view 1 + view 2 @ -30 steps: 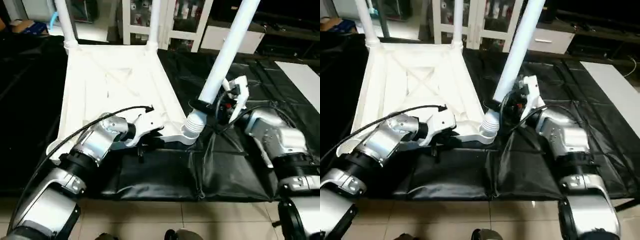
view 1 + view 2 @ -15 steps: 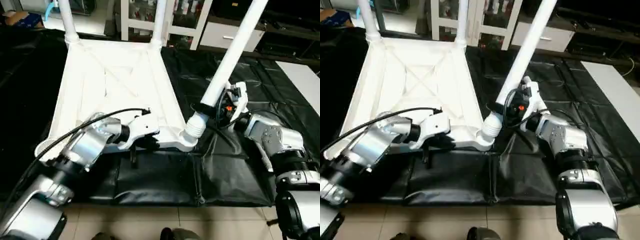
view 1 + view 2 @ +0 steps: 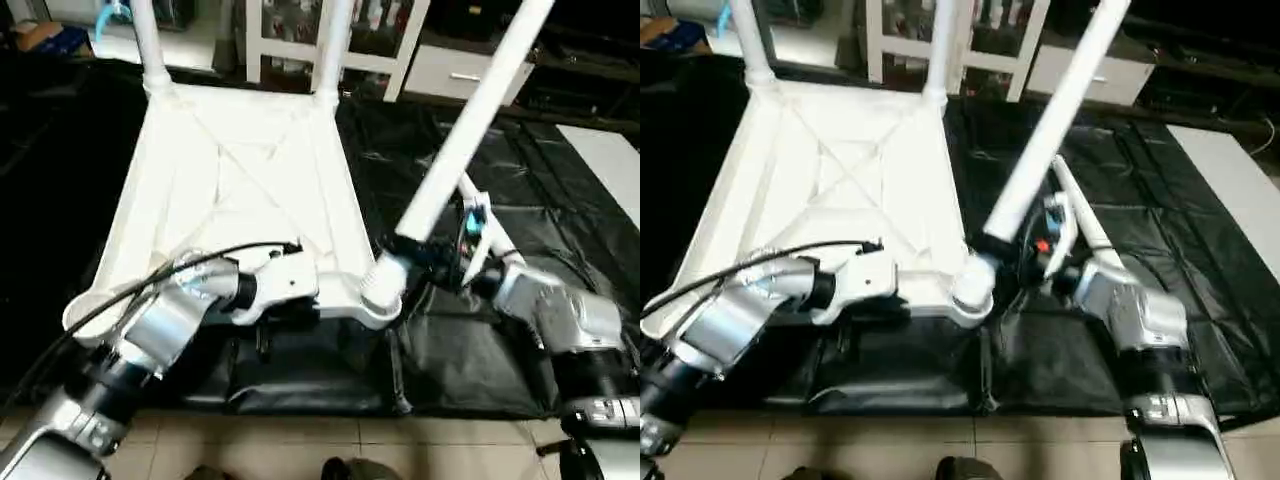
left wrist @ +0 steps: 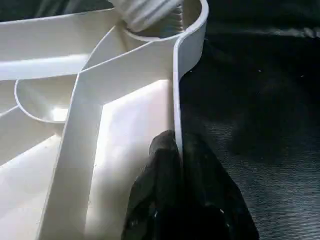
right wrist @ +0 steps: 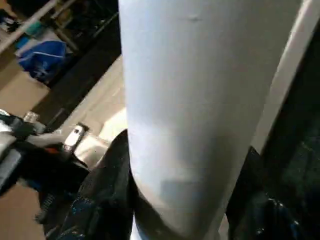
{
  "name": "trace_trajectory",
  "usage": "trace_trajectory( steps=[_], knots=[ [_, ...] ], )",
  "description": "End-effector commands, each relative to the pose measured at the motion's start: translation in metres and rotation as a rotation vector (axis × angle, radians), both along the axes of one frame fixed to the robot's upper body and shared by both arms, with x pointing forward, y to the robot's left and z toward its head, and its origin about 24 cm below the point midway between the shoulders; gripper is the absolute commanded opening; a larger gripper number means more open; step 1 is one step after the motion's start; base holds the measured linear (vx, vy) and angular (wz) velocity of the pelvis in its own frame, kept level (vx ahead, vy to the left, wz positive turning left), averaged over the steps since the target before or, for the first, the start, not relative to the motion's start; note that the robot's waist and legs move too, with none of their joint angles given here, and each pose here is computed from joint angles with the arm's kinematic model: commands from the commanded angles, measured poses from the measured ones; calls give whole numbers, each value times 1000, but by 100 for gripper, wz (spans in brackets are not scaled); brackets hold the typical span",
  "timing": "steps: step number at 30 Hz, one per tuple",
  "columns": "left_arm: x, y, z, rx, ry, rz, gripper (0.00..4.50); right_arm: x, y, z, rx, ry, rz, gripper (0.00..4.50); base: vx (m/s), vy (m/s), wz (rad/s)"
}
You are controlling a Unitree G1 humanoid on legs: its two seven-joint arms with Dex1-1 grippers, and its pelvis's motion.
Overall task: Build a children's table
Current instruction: Insert table leg to table base
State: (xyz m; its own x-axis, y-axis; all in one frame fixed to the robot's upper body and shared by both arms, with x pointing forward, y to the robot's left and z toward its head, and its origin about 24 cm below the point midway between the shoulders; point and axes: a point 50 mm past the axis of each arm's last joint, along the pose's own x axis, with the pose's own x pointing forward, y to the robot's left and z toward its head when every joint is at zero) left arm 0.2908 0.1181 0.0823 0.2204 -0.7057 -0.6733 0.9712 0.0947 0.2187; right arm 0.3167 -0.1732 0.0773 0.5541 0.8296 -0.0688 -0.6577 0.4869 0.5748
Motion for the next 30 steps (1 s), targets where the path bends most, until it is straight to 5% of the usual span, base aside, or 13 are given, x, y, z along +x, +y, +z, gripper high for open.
trace_trajectory(
  steps=[1, 13, 24, 30],
  knots=[
    [-17, 3, -30, 109, 123, -26, 0, 1, -8, 9, -57, -59, -49, 185, 0, 0, 0],
    [-23, 0, -24, 93, 114, -75, 0, -18, 3, -5, -284, -168, 56, 184, 0, 0, 0],
    [-25, 3, -24, 99, 123, -70, 0, -16, -1, -18, -235, -103, -42, 184, 0, 0, 0],
    [-25, 3, -24, 97, 122, -65, 0, -23, -10, -33, -300, -106, -83, 184, 0, 0, 0]
  ],
)
